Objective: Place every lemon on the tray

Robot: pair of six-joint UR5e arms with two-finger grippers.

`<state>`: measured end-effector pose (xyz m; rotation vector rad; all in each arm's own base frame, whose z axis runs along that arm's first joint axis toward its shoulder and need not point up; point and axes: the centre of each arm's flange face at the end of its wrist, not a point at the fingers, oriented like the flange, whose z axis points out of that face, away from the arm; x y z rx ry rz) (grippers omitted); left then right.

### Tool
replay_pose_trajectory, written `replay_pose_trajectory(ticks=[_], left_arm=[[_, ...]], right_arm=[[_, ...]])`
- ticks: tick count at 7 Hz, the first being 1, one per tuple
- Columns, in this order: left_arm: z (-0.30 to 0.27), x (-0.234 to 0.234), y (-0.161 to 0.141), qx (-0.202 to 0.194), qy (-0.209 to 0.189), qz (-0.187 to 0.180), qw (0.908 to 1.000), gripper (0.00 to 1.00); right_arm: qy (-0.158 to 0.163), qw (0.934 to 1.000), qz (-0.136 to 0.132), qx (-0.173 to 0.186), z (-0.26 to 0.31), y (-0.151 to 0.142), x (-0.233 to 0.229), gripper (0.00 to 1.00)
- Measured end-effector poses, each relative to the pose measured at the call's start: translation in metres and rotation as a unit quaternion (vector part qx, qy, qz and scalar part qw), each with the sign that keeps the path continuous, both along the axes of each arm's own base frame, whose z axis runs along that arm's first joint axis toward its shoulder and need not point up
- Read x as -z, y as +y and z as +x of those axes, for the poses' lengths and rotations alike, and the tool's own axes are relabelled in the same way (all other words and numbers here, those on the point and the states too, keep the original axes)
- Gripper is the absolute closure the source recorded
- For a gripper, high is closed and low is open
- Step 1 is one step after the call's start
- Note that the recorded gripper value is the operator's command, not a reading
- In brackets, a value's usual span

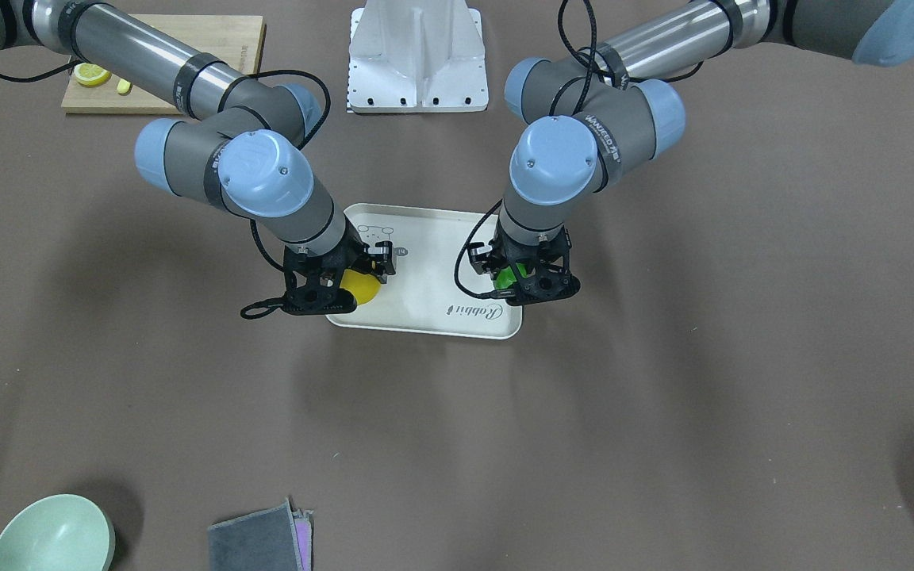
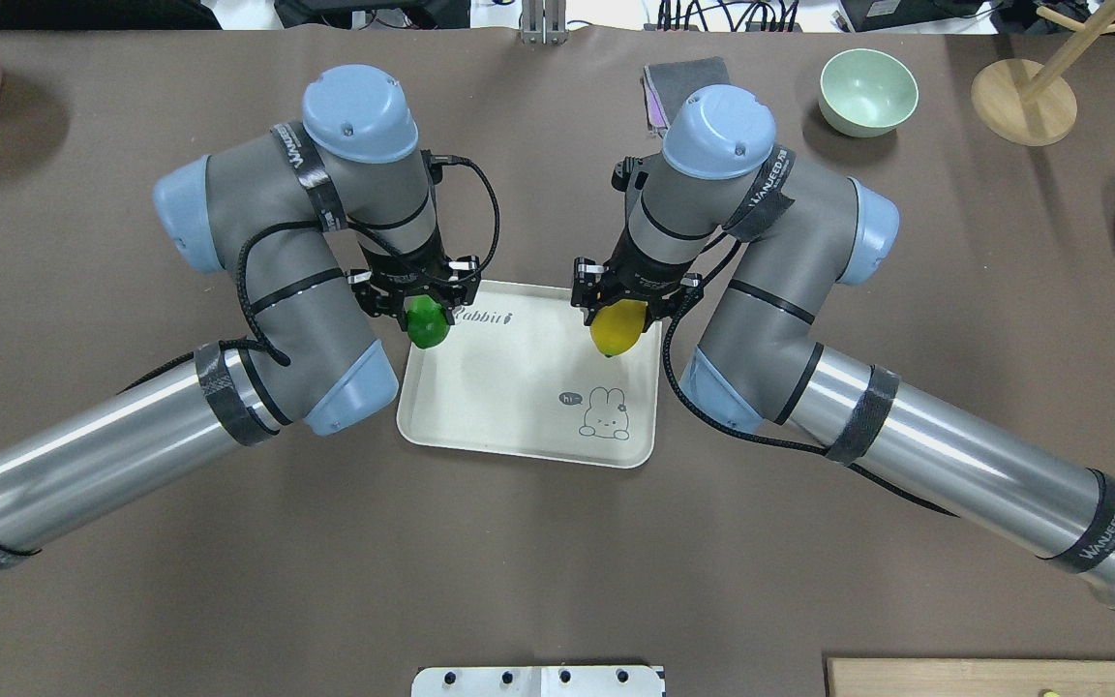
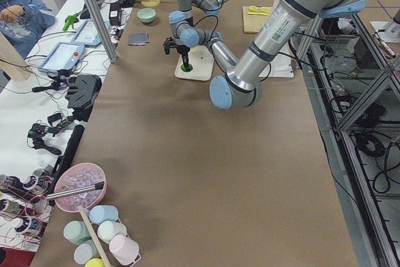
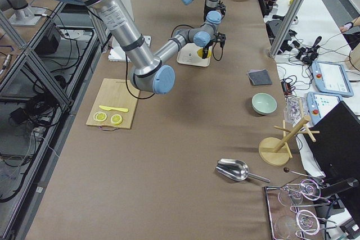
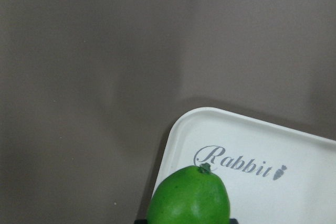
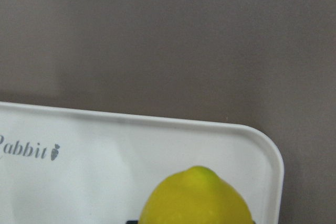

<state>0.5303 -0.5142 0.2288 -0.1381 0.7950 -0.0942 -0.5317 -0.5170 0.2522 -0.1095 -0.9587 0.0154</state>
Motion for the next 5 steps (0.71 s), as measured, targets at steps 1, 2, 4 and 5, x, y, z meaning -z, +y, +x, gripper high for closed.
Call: replay_pose_trajectory(ticks=[1, 2, 4, 5], left_arm=[[0.015, -0.003, 0.015, 0.001, 0.001, -0.003, 1.0000, 1.00], [0.021, -0.008, 0.023, 0.001, 0.002, -0.005, 1.0000, 0.91], [0.025, -0.013, 0.027, 0.000, 0.004, -0.005, 1.0000, 0.02], [0.024, -0.012, 0.028, 0.000, 0.005, -0.004, 1.0000, 0.02]], right_arm=[[0.000, 1.0000, -0.002, 0.002, -0.002, 0.002, 0.000, 0.01], [0.000, 1.0000, -0.003, 0.002, -0.002, 0.002, 0.000, 0.00], [-0.001, 1.0000, -0.005, 0.001, -0.002, 0.002, 0.001, 0.00], [-0.001, 1.0000, -0.006, -0.001, -0.001, 0.002, 0.001, 0.00]])
